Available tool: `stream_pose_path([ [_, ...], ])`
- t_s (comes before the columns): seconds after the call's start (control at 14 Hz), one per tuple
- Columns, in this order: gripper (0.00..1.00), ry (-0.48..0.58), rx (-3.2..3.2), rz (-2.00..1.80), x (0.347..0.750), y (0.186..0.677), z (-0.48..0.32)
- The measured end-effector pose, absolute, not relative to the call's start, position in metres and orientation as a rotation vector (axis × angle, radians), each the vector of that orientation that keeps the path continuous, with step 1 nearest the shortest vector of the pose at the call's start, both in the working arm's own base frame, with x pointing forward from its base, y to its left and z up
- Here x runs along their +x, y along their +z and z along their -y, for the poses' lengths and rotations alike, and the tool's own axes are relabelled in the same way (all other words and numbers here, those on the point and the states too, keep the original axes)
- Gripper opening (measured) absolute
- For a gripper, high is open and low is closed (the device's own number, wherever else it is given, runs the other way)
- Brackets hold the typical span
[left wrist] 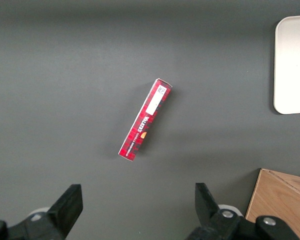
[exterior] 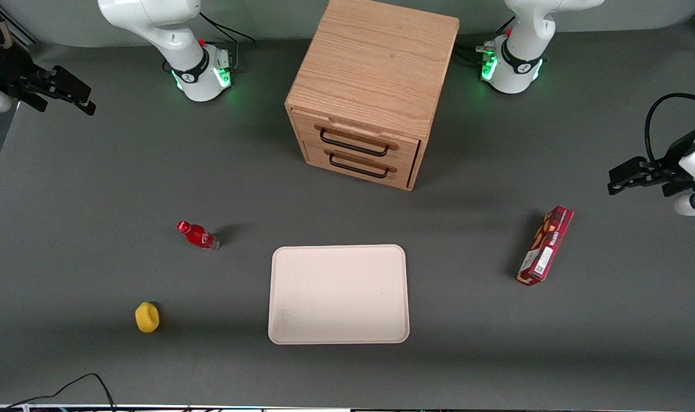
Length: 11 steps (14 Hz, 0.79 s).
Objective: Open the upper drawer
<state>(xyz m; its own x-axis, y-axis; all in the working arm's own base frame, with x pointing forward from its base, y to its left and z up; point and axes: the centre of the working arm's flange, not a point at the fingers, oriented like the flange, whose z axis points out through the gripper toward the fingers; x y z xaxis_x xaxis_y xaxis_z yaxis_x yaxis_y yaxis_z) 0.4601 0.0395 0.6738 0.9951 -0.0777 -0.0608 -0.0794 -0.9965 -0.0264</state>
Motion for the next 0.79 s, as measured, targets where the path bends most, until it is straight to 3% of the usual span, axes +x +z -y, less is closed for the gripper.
stream_pose_path([
  [0.29,1.0,0.107,-2.986,0.159,0.457,0.677,-0.071],
  [0.43,1.0,0.137,-2.957,0.399,0.457,0.67,-0.123],
  [0.79,1.0,0.335,-2.662,0.731,0.452,0.621,-0.257],
])
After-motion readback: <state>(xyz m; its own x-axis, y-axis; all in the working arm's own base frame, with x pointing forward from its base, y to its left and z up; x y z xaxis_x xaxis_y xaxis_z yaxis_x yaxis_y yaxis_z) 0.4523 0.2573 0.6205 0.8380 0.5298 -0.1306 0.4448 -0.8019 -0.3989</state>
